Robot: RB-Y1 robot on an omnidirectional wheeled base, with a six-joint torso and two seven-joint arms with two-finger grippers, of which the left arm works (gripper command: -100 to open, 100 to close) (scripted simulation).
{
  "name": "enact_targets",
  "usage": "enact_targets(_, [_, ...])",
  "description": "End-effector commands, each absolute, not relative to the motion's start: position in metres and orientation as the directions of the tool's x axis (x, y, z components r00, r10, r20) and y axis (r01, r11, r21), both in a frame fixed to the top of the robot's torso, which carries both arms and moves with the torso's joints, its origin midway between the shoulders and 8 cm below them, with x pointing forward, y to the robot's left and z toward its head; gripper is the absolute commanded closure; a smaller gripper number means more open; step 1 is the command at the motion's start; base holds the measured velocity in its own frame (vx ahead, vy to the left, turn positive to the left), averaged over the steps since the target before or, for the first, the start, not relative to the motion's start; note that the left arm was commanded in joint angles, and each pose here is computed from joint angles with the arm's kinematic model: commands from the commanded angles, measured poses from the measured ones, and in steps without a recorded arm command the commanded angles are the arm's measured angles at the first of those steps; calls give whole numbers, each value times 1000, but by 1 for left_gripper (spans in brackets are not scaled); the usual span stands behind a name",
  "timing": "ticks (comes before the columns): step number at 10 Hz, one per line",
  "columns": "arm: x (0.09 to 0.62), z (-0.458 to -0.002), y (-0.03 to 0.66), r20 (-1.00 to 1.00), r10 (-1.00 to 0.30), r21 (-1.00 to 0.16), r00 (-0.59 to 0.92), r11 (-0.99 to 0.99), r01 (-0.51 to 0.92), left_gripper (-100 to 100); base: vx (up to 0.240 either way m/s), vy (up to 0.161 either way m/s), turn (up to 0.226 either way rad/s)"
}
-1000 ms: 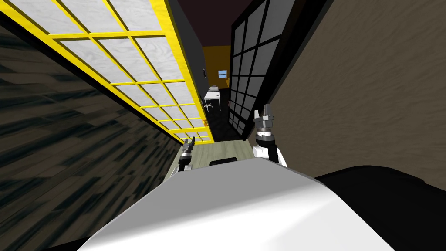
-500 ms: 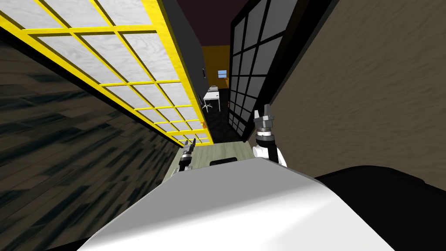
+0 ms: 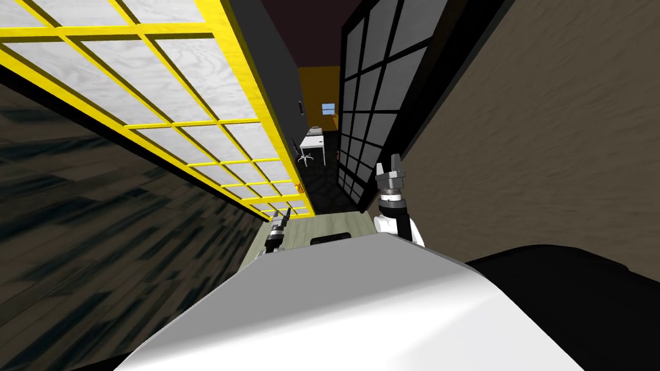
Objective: Push the door open
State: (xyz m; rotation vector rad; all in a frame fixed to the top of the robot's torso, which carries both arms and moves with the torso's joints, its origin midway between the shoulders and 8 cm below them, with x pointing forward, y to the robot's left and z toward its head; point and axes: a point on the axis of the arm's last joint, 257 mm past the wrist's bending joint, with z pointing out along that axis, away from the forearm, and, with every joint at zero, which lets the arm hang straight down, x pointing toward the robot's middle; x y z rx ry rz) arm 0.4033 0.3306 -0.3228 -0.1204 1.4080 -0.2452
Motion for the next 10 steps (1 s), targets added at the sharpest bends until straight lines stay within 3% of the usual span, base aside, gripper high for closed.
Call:
enact_targets(1, [399, -335, 333, -972, -202, -193, 122, 977, 87, -100, 124, -29, -12])
enact_targets(10, [382, -382, 345, -998, -54, -52, 33, 997, 58, -100, 121, -28, -8])
